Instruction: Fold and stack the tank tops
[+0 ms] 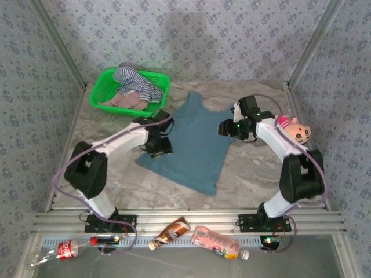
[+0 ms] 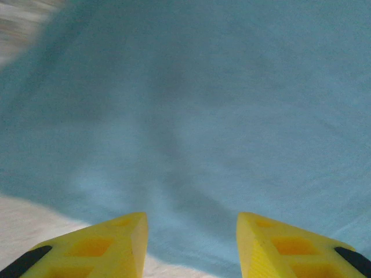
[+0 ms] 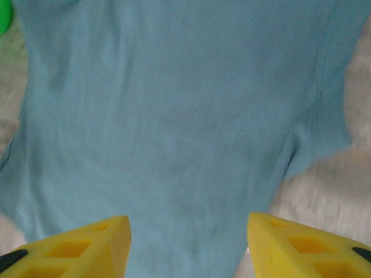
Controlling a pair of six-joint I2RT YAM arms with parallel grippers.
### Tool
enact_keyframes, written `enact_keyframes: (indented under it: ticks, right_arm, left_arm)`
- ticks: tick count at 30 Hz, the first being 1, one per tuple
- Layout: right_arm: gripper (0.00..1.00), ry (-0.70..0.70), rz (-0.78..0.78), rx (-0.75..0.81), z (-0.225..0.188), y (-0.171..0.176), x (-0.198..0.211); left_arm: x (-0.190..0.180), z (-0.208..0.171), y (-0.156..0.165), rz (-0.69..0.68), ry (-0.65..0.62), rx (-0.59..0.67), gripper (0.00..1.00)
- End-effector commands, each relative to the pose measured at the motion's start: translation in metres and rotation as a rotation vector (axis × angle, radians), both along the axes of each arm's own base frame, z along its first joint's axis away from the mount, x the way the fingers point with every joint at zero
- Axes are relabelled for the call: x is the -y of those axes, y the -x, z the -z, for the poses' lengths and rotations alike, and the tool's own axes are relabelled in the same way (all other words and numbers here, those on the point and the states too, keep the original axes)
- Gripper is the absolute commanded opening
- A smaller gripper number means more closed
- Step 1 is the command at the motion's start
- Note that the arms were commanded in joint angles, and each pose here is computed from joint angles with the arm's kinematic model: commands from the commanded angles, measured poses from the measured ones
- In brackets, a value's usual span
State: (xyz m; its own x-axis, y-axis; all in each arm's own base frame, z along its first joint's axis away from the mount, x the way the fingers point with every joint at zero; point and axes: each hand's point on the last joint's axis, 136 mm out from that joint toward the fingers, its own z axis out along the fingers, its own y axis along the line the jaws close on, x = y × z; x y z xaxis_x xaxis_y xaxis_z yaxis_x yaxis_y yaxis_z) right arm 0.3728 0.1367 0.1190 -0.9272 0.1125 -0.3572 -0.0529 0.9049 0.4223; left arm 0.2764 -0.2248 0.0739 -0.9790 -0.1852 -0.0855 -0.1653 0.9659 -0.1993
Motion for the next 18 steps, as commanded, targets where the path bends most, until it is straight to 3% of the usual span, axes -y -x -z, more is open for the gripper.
enact_keyframes:
  ticks: [1,7,12,18]
  right_arm:
    - [0.57,-0.019,-0.007,0.107,0.008,-0.061,0.003]
    - [0.56,-0.013,-0.003,-0.034,0.061,-0.084,0.009]
    - [0.54,0.012,0.024,-0.152,0.093,-0.066,0.017]
    - [0.54,0.078,0.053,-0.201,0.101,-0.046,0.038]
  left_arm:
    - [0.028,0.02,-0.004,-0.026,0.075,-0.027,0.44]
    - [0.009,0.055,0.009,-0.003,-0.012,-0.11,0.45]
    - [-0.028,0.062,0.016,0.009,-0.113,-0.164,0.45]
    - [-0.057,0.068,0.016,0.071,-0.198,-0.208,0.45]
